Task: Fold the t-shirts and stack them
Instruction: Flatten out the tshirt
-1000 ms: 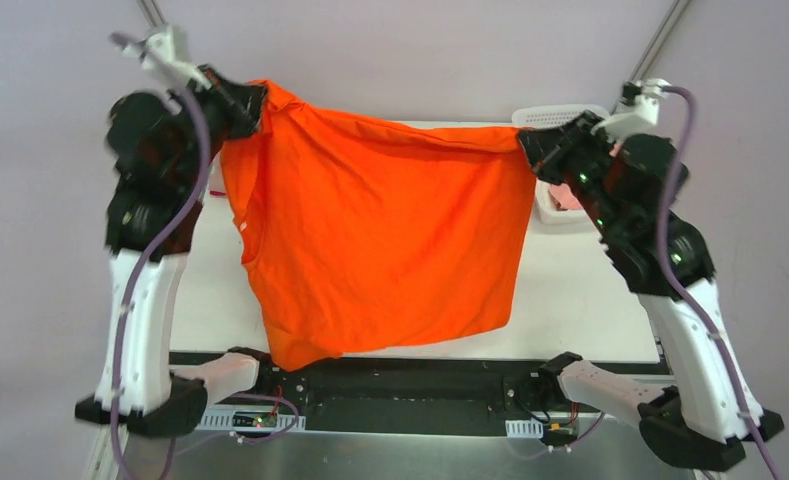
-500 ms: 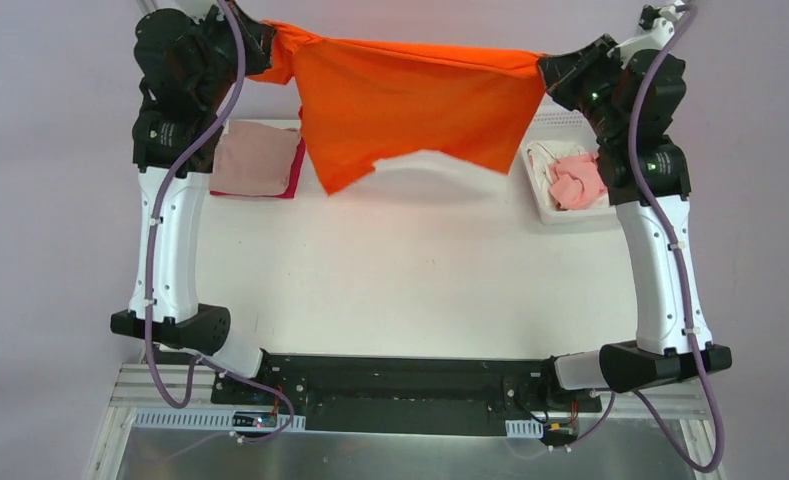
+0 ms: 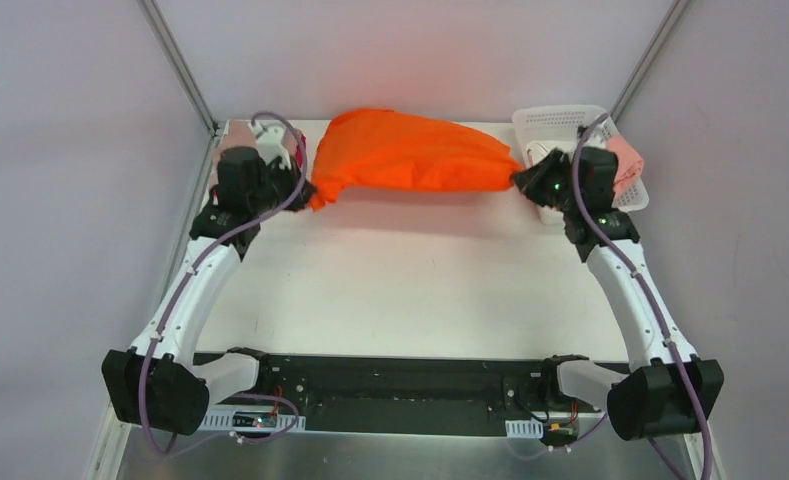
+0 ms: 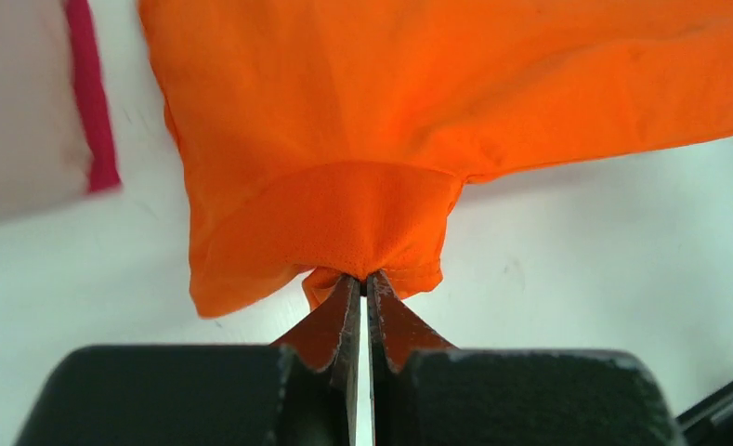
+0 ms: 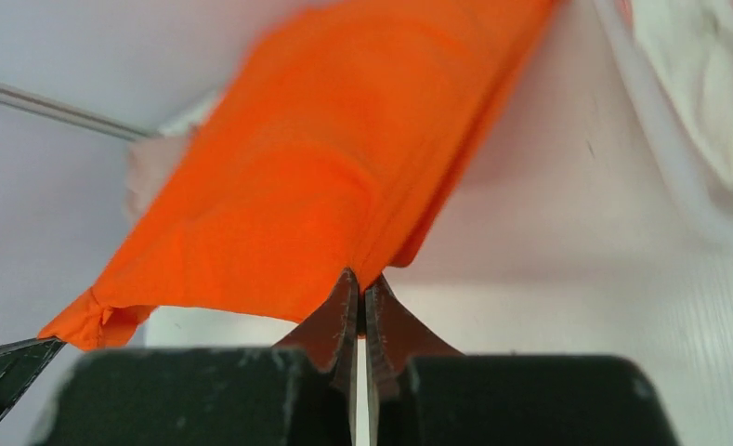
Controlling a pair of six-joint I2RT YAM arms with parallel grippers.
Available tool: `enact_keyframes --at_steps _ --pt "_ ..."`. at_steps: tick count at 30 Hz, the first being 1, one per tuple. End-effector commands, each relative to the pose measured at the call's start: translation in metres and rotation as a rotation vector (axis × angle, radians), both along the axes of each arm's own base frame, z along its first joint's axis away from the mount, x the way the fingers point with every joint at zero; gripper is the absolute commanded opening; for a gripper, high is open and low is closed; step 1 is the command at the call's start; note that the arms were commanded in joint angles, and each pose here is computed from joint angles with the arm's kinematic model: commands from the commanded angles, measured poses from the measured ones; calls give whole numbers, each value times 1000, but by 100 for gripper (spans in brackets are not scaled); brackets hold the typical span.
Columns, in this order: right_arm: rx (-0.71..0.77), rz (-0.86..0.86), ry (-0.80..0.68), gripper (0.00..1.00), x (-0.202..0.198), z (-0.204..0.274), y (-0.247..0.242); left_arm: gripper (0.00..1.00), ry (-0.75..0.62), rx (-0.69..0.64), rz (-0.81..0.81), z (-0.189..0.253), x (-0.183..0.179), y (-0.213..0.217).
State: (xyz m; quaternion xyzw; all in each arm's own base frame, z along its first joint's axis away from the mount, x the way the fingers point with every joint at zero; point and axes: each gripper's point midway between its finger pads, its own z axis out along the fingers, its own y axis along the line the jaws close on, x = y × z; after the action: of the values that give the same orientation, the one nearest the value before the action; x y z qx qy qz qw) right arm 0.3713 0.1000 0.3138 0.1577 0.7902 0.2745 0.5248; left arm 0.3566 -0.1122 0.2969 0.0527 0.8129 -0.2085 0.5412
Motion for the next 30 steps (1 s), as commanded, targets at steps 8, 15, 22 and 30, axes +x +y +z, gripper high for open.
enact_keyframes --at_steps 8,15,22,30 --pt "56 5 430 0 -50 -195 5 0 232 -103 -107 -155 -55 -30" --pt "105 -27 593 0 -84 -245 5 0 413 -165 -64 -215 -86 -30" --pt "61 -113 751 0 -123 -265 -10 0 570 -221 54 -245 -120 -22" --pt "14 -183 758 0 -128 -262 -25 31 572 -225 97 -236 -131 -15"
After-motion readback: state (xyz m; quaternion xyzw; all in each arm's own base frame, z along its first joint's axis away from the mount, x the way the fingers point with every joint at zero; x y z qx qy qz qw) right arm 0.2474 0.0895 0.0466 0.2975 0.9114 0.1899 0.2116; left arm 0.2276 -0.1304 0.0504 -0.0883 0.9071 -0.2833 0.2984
